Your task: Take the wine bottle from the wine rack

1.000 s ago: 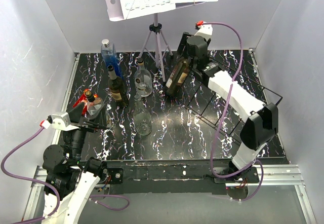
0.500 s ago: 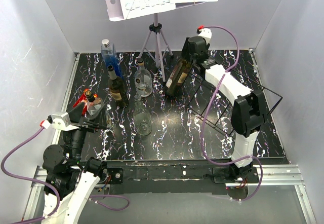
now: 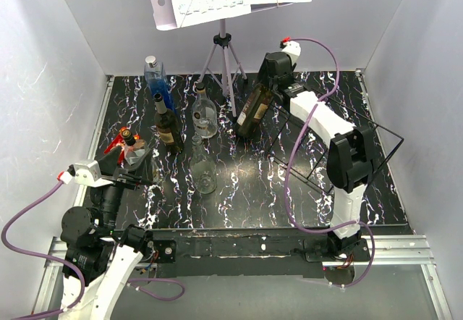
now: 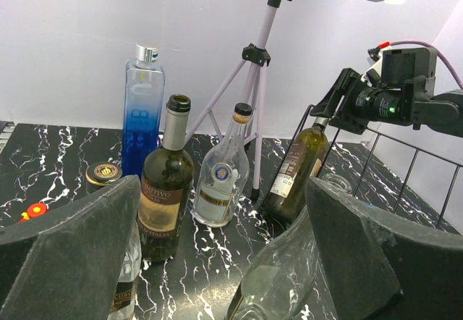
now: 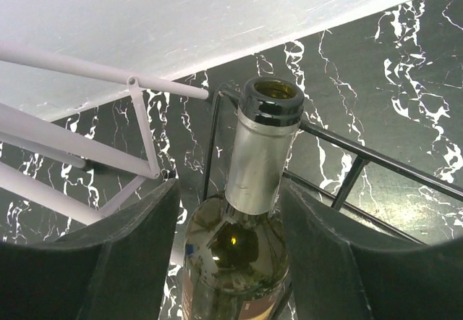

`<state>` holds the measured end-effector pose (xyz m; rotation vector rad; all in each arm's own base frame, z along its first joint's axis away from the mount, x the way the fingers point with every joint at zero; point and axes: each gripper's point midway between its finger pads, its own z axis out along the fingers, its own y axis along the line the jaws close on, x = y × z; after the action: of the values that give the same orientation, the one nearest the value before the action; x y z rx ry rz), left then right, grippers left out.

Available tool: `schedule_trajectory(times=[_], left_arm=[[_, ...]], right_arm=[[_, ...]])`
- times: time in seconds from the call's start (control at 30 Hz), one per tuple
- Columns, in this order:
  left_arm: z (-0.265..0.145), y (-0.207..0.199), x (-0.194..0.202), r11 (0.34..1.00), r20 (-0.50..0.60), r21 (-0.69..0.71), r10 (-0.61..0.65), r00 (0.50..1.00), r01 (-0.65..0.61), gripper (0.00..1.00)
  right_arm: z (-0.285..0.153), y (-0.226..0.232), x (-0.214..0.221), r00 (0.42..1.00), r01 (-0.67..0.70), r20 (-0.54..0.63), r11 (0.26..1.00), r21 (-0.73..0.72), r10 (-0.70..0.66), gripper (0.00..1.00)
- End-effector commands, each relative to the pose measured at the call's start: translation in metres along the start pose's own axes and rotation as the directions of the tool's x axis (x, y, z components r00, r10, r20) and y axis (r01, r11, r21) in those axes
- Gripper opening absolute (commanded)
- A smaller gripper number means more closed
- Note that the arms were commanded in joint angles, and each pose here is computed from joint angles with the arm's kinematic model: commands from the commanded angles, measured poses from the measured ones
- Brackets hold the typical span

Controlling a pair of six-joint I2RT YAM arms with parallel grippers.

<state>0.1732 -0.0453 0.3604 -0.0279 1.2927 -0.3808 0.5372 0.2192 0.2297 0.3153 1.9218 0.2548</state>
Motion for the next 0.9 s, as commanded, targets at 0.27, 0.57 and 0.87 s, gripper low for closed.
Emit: schedule_trajectory(times=[0.27,0.57,0.87], left_arm=[[0.005,-0.001,0.009,1.000,-0.035,0.005,0.015,0.999,-0.014,0.98],[0.007,-0.001,0.010,1.000,-0.043,0.008,0.017,0.999,-0.016,0.98],[0.009,-0.002,0.012,1.000,-0.049,0.008,0.018,0.999,-0.017,0.98]], right_arm=[[0.026,-0.001,-0.017,0.996,-0.068,0.064,0.997,0.021,0.066,0.58],[0.016,0.001,-0.026,0.989,-0.084,0.121,0.995,-0.045,0.089,0.01],[-0.005,0.011,-0.050,0.973,-0.114,0.185,0.986,-0.123,0.136,0.01]])
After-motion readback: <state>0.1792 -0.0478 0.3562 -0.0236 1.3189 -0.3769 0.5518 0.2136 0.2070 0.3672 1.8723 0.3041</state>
